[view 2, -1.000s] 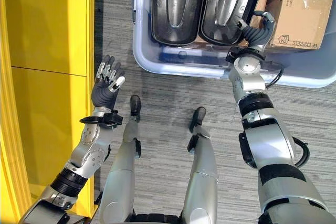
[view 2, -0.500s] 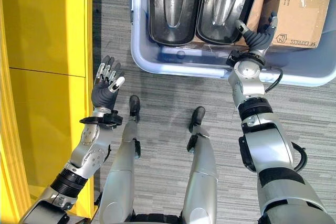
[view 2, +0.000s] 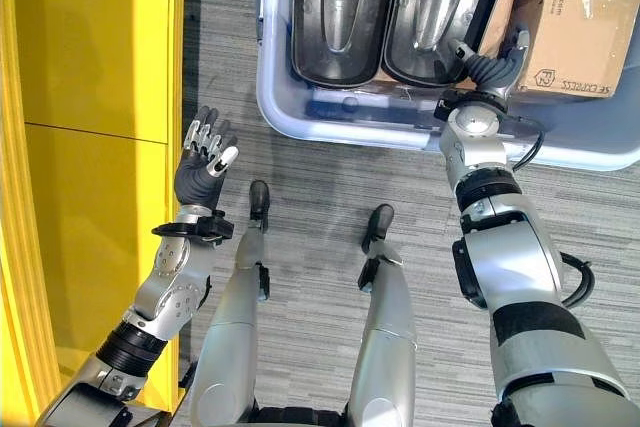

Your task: Move parts from the plastic box to the shelf.

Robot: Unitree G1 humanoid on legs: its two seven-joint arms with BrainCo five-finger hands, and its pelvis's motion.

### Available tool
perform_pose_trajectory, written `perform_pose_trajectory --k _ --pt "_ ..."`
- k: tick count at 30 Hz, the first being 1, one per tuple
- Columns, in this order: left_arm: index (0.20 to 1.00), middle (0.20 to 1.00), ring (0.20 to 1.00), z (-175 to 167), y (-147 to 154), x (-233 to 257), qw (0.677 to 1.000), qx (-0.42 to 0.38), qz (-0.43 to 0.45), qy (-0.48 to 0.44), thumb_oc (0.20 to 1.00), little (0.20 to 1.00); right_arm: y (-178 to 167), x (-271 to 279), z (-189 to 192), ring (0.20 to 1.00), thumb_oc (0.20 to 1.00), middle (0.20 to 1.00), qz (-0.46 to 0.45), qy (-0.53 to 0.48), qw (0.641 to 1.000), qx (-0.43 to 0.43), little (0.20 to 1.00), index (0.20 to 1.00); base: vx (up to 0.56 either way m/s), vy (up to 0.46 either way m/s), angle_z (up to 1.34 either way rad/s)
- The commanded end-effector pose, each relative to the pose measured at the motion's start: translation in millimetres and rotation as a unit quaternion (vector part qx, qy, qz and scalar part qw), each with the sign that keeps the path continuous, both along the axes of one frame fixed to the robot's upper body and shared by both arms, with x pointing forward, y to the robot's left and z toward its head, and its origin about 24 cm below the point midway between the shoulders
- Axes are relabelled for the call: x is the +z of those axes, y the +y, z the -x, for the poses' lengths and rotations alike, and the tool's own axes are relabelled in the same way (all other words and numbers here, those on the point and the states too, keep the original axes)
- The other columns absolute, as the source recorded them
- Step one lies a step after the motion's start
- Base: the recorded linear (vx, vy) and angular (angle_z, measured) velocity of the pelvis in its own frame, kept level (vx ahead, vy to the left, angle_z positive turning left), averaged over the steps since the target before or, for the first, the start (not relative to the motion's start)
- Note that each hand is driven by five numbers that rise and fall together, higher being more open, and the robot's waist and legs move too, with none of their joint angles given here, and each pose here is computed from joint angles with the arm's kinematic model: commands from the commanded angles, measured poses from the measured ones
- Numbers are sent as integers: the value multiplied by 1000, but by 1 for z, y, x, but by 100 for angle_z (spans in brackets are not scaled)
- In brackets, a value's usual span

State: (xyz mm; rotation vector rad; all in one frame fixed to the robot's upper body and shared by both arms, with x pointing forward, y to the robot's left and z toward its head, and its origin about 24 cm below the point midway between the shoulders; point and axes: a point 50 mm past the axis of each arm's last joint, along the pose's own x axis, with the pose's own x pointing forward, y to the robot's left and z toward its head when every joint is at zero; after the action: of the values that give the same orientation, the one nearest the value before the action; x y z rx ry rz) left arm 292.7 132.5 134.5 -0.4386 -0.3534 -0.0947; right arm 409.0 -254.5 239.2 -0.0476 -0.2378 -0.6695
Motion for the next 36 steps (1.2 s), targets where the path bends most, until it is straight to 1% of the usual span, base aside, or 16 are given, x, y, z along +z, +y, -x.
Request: perform_pose_trajectory --k 1,11,14,16,22,23,24,25,26,28,36 --pt "1000 1000 1000 17 3 27 996 -25 2 -82 1000 1000 -15 34 5 1000 1000 1000 15 -31 999 -14 1000 1000 18 -4 3" --pt "1000 1000 1000 19 0 30 995 -35 -5 -90 1000 1000 -39 57 13 1000 1000 1000 53 -15 997 -57 1000 1000 12 6 5" --pt "1000 1000 1000 20 -2 32 995 -40 -7 -94 1000 1000 -52 61 19 1000 1000 1000 64 -4 995 -81 1000 1000 9 9 3" --pt "1000 1000 1000 21 -3 32 995 -42 -8 -95 1000 1000 -58 65 22 1000 1000 1000 86 11 992 -94 1000 1000 16 31 14" --pt "1000 1000 1000 20 -5 30 995 -45 -2 -91 1000 1000 -58 61 21 1000 1000 1000 98 25 991 -92 1000 1000 10 28 6" --pt "1000 1000 1000 20 -5 31 995 -45 -2 -92 1000 1000 -57 61 20 680 680 680 101 29 990 -90 680 680 4 24 4" --pt "1000 1000 1000 20 -5 31 995 -46 -3 -93 1000 1000 -55 61 19 555 555 555 104 31 990 -87 555 555 0 0 0" --pt "1000 1000 1000 20 -6 32 995 -46 -3 -94 1000 1000 -54 61 19 410 410 410 109 33 990 -85 410 410 0 0 0" --pt "1000 1000 1000 20 -5 32 994 -46 -4 -95 1000 1000 -52 60 18 200 200 200 119 39 989 -82 200 200 5 35 2" --pt "1000 1000 1000 19 -6 32 994 -47 -1 -94 1000 1000 -49 60 16 200 200 200 135 47 986 -82 200 200 3 38 1" --pt "1000 1000 1000 19 -7 32 994 -48 1 -94 1000 1000 -43 52 13 200 200 200 145 60 985 -75 200 200 0 0 0"
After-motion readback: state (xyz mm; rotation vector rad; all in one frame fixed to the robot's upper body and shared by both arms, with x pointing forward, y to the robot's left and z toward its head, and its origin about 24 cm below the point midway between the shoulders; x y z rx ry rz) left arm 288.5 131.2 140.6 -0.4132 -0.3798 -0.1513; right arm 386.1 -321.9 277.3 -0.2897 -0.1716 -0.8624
